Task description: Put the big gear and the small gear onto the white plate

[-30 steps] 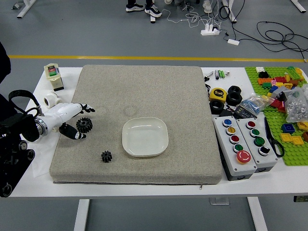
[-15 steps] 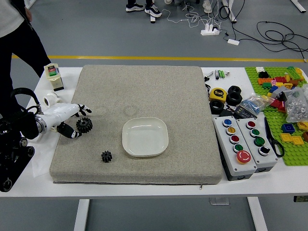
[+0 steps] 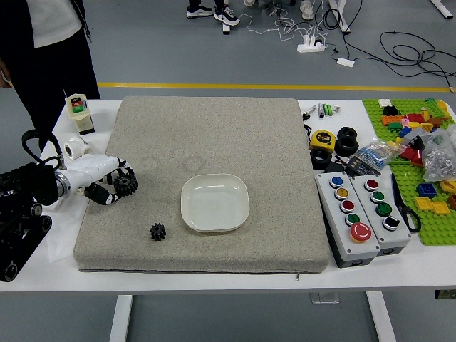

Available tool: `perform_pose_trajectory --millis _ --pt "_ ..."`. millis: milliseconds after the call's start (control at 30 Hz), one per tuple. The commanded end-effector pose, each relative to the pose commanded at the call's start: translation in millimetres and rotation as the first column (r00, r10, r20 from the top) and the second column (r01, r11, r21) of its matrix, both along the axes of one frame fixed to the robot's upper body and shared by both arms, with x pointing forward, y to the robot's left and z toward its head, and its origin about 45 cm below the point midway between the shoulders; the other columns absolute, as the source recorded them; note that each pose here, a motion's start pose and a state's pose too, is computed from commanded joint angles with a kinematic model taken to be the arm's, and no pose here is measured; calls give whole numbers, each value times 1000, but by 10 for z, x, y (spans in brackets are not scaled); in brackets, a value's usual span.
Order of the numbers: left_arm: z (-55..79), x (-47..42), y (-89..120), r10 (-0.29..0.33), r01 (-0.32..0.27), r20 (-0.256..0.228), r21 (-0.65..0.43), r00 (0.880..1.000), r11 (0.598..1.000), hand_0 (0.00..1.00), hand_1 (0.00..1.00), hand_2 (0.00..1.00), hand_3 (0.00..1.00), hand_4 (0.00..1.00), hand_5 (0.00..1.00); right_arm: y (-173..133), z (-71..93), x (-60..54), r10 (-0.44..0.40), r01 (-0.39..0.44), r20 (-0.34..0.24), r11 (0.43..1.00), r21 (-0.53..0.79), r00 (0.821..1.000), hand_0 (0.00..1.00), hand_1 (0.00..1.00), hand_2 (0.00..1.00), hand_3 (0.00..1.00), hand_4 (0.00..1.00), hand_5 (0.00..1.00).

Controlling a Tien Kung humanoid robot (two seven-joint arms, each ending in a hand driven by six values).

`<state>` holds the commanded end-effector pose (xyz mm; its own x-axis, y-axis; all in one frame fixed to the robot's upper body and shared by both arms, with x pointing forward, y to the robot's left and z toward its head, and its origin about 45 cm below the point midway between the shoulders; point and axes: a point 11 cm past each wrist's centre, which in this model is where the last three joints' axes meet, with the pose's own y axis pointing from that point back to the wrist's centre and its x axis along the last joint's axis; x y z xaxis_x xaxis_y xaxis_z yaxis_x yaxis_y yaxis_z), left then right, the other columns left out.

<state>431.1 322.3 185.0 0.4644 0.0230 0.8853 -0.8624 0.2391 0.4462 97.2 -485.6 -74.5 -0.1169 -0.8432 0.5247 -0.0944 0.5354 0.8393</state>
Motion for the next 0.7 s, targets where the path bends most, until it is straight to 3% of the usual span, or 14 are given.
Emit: perform_pose_trajectory --millis 267,700 --pt "16 -11 -3 7 -7 3 -17 1000 1000 372 432 474 543 292 2 3 -4 -11 4 -4 -5 1000 -1 1000 697 715 784 614 806 620" --pt "294 17 -181 -19 24 85 -58 996 998 368 432 472 543 289 2 5 -5 -13 4 -4 -4 1000 -1 1000 696 714 784 614 806 619"
